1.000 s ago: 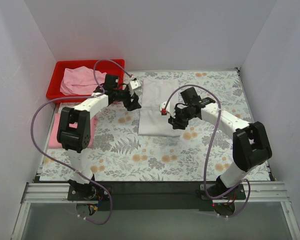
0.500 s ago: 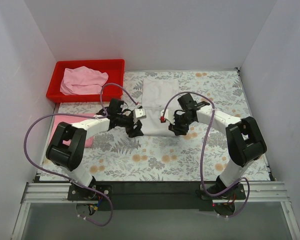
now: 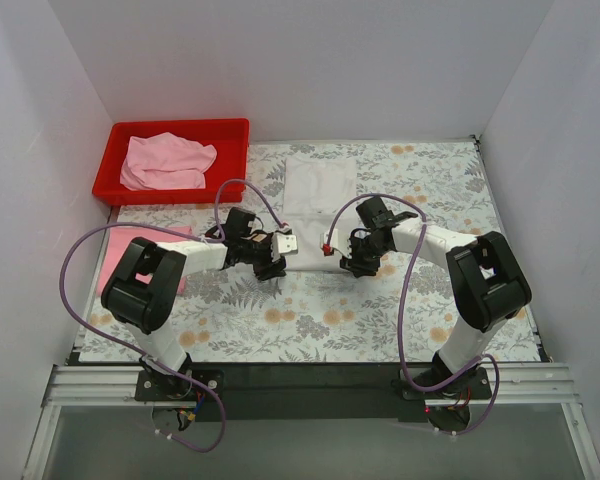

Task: Fold and stack the t-shirts
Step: Fold the tshirt

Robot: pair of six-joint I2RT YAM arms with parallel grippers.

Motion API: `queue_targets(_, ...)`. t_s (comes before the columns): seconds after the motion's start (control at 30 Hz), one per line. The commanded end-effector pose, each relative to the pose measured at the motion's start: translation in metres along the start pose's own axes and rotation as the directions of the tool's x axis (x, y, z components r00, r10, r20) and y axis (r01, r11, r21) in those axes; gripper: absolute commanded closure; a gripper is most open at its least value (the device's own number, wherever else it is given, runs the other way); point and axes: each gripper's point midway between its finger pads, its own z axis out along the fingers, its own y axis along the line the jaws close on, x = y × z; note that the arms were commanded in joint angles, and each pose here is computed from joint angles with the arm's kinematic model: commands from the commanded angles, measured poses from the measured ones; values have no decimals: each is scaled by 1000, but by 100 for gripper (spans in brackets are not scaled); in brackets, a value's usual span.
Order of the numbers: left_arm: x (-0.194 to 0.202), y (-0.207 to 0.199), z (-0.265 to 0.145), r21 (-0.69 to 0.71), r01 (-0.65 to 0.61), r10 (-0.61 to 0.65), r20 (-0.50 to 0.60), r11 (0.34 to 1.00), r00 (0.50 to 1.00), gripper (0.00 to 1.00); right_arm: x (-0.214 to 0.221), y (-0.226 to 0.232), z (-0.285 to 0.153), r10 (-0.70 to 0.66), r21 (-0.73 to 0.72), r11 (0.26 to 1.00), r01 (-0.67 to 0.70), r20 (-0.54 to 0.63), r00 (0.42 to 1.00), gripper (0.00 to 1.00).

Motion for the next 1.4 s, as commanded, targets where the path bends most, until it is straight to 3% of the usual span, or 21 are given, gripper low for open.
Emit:
queue_targets(0.0, 14, 3, -2, -29, -69, 67, -57, 997, 996, 54, 16, 7, 12, -20, -17, 1000, 19, -47, 999, 58)
queue_targets(0.1, 23, 0, -1, -27, -68, 65, -80, 997, 995, 65, 18, 8, 14, -23, -18, 1000, 22, -51, 998, 74)
queue_targets(0.23, 19, -2, -2, -15, -88, 86, -68, 996, 994, 93, 13, 5, 11, -23, -5, 1000, 23, -36, 999, 84)
queue_targets(0.3, 10, 3, -4, -22, -94, 93, -54, 995, 994, 99, 5, 1, 5, -25, 14, 1000, 25, -12, 1000, 96)
queue_targets(0.6, -58, 34, -31, -58, -95, 97, 32, 994, 995, 100, -36, -16, -47, -25, 68, 998, 19, 86, 996, 99)
queue_targets(0.77, -83, 29, -49, -49, -111, 114, 63, 993, 992, 100, -47, -11, -74, -48, 102, 994, 37, 114, 992, 99)
queue_targets(0.93, -88, -6, -64, 13, -108, 107, 59, 994, 993, 100, -50, 16, -94, -52, 58, 997, 45, 127, 991, 99)
queue_targets(1.23, -131, -88, -125, 100, -83, 69, 134, 992, 989, 100, -58, 112, -144, -44, -92, 994, 62, 190, 981, 99)
queue_targets(1.37, -148, -93, -145, 82, -38, 26, 140, 996, 990, 100, -73, 118, -166, -38, -72, 996, 56, 230, 972, 99)
